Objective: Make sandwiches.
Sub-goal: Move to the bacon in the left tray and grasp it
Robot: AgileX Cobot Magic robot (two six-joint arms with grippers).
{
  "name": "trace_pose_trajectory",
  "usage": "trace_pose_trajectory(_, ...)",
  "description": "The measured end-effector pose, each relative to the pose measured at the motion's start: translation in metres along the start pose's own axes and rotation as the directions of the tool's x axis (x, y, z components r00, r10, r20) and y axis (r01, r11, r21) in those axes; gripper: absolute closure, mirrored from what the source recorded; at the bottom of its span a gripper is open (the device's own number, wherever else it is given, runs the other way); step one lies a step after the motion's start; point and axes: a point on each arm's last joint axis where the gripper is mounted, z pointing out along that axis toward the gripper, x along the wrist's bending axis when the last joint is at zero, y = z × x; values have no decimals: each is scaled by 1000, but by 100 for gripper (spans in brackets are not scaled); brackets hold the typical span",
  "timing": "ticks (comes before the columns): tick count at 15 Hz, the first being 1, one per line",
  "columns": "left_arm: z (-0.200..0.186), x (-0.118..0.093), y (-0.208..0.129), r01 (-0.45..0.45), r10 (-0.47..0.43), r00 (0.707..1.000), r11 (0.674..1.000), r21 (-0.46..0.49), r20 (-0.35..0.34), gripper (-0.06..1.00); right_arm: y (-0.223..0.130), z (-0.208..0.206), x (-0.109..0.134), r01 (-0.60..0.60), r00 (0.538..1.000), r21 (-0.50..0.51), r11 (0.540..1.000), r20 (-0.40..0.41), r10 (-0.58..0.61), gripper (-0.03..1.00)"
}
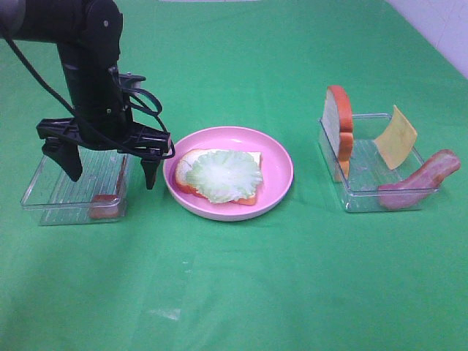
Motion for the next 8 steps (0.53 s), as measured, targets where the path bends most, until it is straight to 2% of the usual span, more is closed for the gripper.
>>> trace_pose_trajectory(4, 0, -1, -1, 9, -9, 1000, 1000, 12, 12, 0, 0, 0, 0, 0, 1000, 0, 1000, 0, 0, 12)
trace_pose_trajectory(6, 0, -2, -1, 23, -23, 1000, 1000, 16, 17, 13, 0, 0, 0, 0, 1000, 0, 1000, 0, 0, 12)
trace_pose_trajectory(8, 0, -2, -1, 42, -43, 999, 999, 16, 17, 35, 0, 0, 0, 0, 1000, 0, 1000, 0, 0, 12)
